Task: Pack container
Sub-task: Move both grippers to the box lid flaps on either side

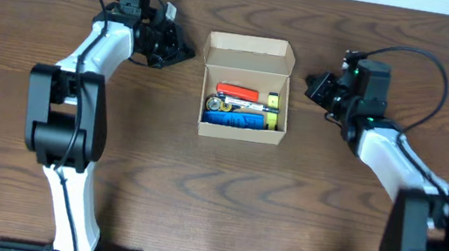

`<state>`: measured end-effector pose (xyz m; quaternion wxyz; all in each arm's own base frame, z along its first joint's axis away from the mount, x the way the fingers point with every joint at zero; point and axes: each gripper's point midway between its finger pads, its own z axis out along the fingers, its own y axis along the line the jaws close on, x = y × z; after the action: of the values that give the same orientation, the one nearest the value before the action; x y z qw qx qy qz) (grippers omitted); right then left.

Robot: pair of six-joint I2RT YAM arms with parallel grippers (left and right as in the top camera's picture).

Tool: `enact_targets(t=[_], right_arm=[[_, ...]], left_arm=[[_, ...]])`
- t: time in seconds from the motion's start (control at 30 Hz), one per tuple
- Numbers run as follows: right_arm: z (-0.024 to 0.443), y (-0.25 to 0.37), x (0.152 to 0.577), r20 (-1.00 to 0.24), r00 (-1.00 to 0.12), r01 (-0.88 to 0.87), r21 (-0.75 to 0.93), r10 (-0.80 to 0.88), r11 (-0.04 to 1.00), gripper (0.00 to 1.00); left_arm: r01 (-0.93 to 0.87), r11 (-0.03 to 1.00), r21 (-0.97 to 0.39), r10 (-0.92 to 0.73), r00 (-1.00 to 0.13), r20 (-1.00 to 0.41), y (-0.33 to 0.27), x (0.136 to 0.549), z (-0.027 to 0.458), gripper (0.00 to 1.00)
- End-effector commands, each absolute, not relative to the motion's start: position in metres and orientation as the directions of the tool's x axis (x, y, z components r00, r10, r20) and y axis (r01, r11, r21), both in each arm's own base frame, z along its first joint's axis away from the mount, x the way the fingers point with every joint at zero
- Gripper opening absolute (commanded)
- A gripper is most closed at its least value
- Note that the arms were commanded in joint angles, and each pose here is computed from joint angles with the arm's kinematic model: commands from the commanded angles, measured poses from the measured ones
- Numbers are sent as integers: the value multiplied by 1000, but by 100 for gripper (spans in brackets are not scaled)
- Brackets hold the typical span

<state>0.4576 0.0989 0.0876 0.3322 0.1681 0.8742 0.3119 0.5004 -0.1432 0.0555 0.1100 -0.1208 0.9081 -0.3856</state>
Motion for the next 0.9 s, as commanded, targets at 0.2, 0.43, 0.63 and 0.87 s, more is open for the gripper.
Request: enact_targets(t=[0.2,0.43,0.63,0.87], right_arm=[[39,121,483,-296,-748,148,797,593,585,1],[37,143,508,-264,-790,98,837,553,539,1],[53,154,516,-285,-798,38,856,531,516,2],[70,161,510,-316,-831,-79,881,457,466,1]], left_arm=[[-155,588,-793,-313,-949,-46,-161,521,47,6],[-115,556,-823,-290,-955,-62,-178,524,55,6],[-61,499,-865,-234,-970,-66,-191,518,67,6],[28,401,-916,-185,-976,-111,-190,522,101,6]])
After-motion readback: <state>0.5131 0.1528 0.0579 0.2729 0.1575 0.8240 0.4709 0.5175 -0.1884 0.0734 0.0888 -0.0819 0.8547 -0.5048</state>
